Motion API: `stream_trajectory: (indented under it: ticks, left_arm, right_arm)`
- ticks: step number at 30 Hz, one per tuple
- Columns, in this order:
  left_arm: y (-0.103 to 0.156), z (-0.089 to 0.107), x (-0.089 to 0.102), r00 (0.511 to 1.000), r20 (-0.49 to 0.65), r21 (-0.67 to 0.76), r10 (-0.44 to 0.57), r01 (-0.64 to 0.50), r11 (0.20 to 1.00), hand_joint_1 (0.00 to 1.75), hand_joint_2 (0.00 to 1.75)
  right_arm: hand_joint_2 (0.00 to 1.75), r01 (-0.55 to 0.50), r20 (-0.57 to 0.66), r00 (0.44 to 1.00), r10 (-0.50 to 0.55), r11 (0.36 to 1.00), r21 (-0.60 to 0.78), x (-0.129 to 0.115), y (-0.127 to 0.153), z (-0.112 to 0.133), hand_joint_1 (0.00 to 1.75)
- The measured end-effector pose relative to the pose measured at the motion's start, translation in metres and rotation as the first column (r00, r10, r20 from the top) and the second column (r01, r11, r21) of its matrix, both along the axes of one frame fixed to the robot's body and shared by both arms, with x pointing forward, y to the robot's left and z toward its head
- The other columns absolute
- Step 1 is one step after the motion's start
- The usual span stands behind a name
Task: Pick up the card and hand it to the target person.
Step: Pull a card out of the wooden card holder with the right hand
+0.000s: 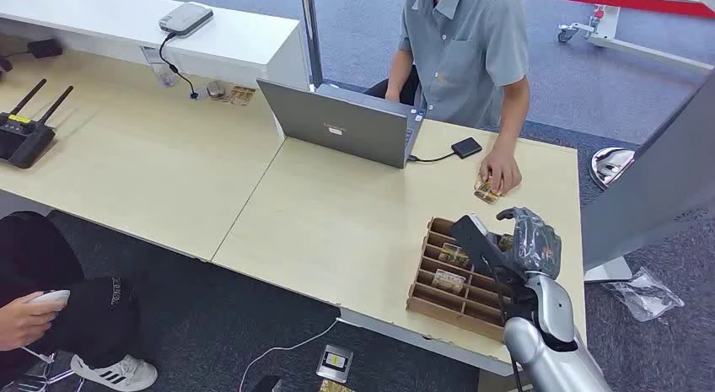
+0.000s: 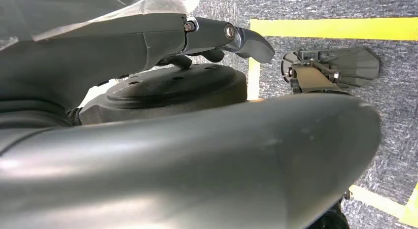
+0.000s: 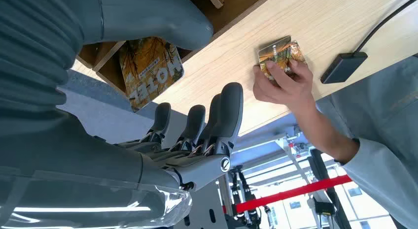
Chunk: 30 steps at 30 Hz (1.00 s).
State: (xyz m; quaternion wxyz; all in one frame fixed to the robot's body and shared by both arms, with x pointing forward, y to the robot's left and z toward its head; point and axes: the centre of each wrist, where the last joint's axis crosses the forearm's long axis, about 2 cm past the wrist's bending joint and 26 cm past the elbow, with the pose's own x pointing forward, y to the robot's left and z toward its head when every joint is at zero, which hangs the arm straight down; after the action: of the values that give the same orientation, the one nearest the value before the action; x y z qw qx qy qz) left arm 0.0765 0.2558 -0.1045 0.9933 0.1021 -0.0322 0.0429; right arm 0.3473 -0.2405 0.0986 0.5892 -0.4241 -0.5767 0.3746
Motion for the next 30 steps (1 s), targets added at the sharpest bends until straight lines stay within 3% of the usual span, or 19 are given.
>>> stream_trajectory:
  ticks: [30]
  left_arm:
    - [0.0007,-0.0001,0.0000,1.000,0.000,-0.012,-0.004,0.004,1.000,0.00,0.00]
  right_arm:
    - [1.75,0.031,-0.018,0.999,-0.031,1.000,-0.007,-0.0074,-0.0104,-0.0042,0.87]
